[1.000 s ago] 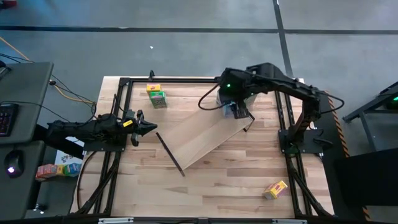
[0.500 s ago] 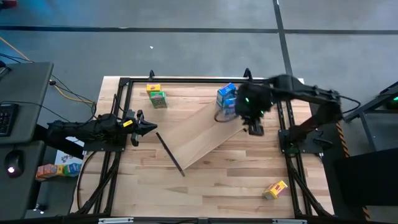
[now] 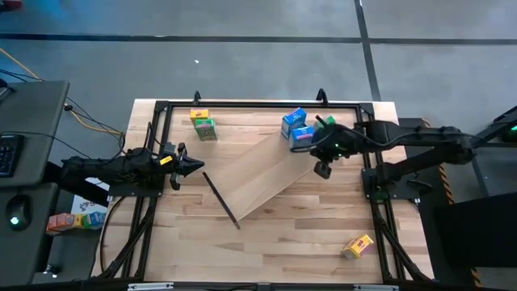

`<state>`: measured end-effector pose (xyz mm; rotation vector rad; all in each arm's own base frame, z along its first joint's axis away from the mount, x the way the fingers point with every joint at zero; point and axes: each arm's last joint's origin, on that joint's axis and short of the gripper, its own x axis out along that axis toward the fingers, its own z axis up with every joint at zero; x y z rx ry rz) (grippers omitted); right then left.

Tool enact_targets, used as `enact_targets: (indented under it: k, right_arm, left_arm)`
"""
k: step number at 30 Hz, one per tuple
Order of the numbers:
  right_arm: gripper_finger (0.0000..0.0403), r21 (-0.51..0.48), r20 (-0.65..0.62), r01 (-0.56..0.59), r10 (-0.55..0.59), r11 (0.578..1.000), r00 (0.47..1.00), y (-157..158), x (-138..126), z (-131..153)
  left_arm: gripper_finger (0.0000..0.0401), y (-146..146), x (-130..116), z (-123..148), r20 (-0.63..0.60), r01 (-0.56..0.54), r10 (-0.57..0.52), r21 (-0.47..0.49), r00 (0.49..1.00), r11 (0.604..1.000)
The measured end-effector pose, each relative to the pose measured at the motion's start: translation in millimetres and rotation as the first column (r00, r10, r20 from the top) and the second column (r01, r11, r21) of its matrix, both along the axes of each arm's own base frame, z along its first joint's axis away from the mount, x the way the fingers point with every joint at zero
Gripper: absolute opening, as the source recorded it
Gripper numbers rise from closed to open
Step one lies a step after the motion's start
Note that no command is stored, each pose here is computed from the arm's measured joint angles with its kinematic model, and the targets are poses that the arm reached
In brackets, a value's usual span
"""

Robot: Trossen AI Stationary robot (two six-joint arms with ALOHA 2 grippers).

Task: Stack cereal on shelf
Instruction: Put the blue cereal box on the shelf aligned with the other blue cereal box

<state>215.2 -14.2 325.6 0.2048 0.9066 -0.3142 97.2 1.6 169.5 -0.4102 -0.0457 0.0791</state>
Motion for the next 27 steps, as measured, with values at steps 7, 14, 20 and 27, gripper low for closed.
enact_targets:
  k: [7,14,20,27]
  right_arm:
    - [0.0001,-0.021,0.021,0.011,-0.011,1.0,1.0,-12,4,-12]
    - [0.0,-0.079,0.001,0.039,-0.039,0.996,0.999,-25,2,-12]
    - [0.0,-0.105,-0.008,0.058,-0.059,0.993,0.998,-34,0,-12]
    - [0.0,-0.056,-0.117,0.019,-0.026,0.998,0.993,-31,-15,-7]
  left_arm:
    - [0.0003,0,0,0,0.0,0.001,-0.001,0.0,1.0,1.0]
    - [0.0003,0,0,0,0.0,0.001,-0.001,0.0,1.0,1.0]
    - [0.0003,0,0,0,0.0,0.001,-0.001,0.0,1.0,1.0]
    - [0.0003,0,0,0,0.0,0.0,0.0,0.0,1.0,1.0]
